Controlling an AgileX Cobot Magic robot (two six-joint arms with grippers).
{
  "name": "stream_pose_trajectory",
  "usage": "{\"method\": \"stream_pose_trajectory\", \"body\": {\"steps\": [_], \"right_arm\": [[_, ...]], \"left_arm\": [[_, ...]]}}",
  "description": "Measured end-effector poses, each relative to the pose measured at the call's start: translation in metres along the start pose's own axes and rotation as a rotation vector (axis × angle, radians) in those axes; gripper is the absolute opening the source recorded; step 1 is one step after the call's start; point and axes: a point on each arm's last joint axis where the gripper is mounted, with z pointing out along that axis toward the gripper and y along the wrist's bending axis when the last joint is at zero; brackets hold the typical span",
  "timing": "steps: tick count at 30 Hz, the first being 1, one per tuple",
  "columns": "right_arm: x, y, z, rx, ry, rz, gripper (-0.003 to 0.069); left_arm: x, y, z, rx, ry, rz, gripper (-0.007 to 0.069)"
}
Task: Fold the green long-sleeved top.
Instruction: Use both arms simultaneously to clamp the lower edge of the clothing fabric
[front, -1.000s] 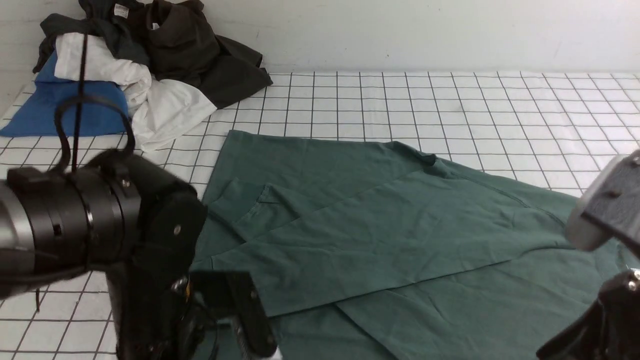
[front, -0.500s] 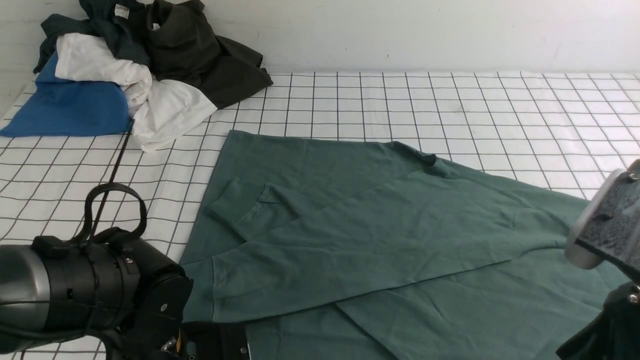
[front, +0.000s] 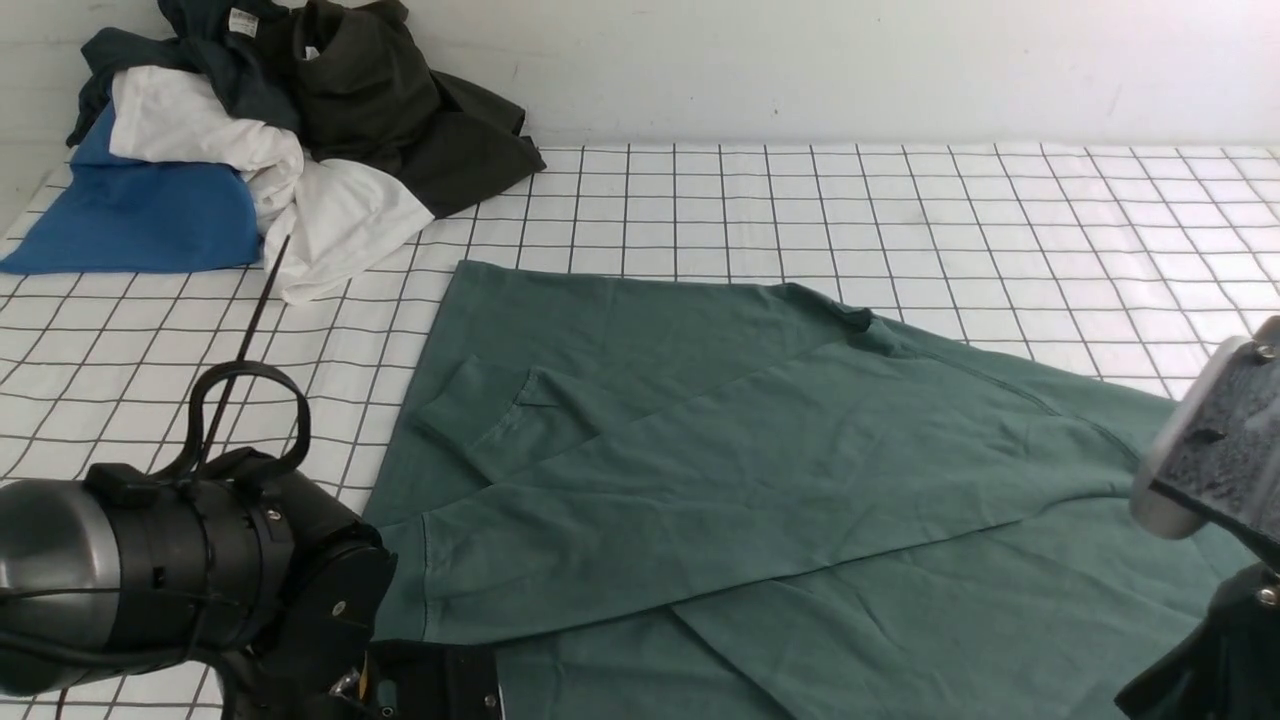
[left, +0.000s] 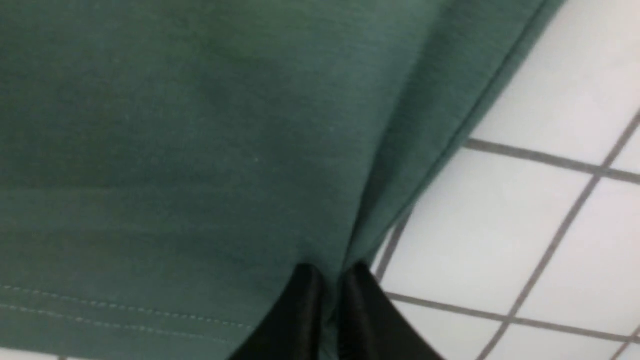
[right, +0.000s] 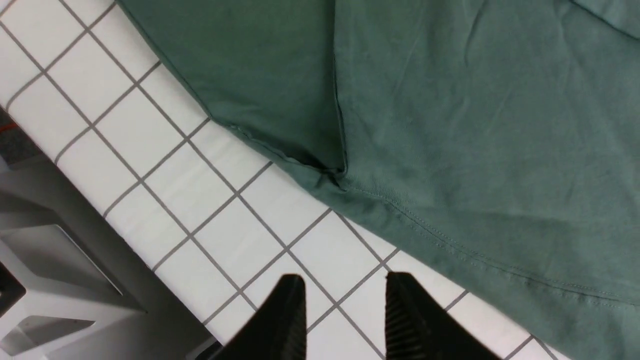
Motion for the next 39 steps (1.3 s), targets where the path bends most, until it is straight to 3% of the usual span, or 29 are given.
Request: {"method": "stream_pose_trajectory", "body": {"steps": [6, 10, 14, 17, 21, 29, 35, 39], "right_arm": [[0.0, -0.001, 0.0, 0.013, 0.004, -0.076, 0.0298], [0.0, -0.01, 0.005, 0.097, 0.052, -0.139, 0.0384], [0.0, -0.023, 0.02, 0.191, 0.147, -0.149, 0.0419], [0.007, -0.033, 0.039, 0.209, 0.239, -0.124, 0.0424], [0.023, -0.047, 0.065, 0.199, 0.358, -0.076, 0.0424], [0.035, -0.055, 0.097, 0.174, 0.389, -0.124, 0.0425], [0.016, -0.053, 0.083, 0.144, 0.319, -0.074, 0.0425], [-0.006, -0.047, 0.057, 0.082, 0.227, 0.004, 0.0425]], "left_arm": [[0.001, -0.001, -0.011, 0.036, 0.036, -0.043, 0.0002], [0.006, -0.003, -0.035, 0.0, 0.011, -0.087, 0.0002], [0.018, 0.001, -0.046, -0.01, -0.013, -0.141, 0.0002], [0.029, 0.006, -0.049, 0.002, -0.027, -0.206, 0.0002], [0.037, 0.01, -0.053, 0.018, -0.06, -0.273, 0.0002], [0.034, 0.008, -0.053, 0.043, -0.089, -0.285, 0.0002], [0.034, 0.008, -0.053, 0.045, -0.092, -0.292, 0.0002], [0.034, 0.008, -0.053, 0.046, -0.094, -0.38, 0.0004]]}}
